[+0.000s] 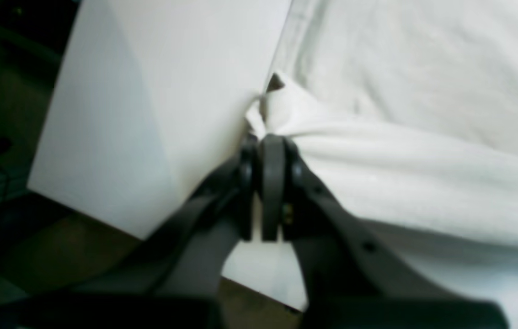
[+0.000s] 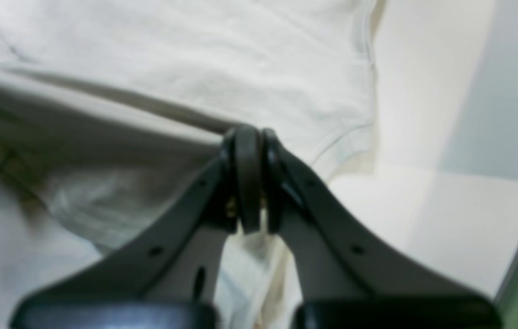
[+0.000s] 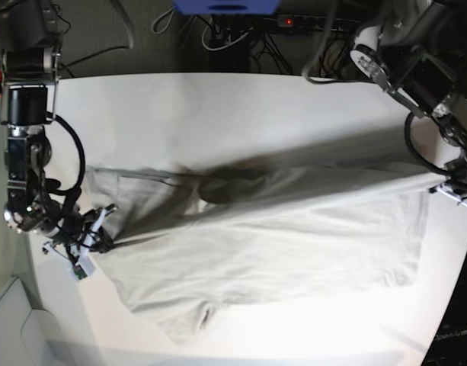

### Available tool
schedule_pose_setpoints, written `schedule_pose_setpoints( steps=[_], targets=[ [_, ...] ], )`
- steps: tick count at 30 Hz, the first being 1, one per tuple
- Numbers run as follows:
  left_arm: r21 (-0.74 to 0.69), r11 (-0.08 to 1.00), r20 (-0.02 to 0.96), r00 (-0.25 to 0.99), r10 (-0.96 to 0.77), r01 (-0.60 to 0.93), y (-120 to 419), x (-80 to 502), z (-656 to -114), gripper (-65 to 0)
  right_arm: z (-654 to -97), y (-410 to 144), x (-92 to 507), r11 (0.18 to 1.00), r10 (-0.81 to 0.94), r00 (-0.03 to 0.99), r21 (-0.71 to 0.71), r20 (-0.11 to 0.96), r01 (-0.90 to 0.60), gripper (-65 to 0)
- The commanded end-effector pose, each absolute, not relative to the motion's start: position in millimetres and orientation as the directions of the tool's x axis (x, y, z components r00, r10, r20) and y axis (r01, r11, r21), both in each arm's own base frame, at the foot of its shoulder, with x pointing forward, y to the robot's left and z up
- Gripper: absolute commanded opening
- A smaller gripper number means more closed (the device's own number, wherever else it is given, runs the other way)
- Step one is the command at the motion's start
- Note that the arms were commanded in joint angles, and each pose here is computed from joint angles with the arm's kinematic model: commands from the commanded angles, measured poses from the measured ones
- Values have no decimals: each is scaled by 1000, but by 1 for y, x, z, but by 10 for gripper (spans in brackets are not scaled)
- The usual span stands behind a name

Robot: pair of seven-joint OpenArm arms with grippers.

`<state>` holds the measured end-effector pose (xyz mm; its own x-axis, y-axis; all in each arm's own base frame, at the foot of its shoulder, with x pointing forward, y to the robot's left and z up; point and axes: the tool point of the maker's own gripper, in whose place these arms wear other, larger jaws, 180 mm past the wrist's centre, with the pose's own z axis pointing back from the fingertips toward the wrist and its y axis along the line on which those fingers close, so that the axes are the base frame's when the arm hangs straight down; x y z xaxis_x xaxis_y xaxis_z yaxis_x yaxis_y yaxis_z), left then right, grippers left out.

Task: Layout the t-shirt on the table in an organized manner, then fold the t-shirt properly
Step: 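Swing the lifted shirt with both grippers and lay it down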

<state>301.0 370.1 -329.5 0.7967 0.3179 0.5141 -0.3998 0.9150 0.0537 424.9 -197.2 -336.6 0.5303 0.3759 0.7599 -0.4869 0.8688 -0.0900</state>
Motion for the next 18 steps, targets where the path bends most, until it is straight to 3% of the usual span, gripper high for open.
schedule_pose_setpoints(
  steps=[1,8,18],
  targets=[
    [68,907,567,764,308,-416,385,311,-311,-650,-309,-203,441,866,380,469,-129,797,-483,-650],
    [23,911,548,768,333,-411,394,328,-318,-650,-305,-203,444,868,379,463,-134,801,-479,-650],
    [-26,917,592,733,335,-398,395,351,-323,-650,-304,-204,445,869,378,463,-135,802,-476,-650]
  ],
)
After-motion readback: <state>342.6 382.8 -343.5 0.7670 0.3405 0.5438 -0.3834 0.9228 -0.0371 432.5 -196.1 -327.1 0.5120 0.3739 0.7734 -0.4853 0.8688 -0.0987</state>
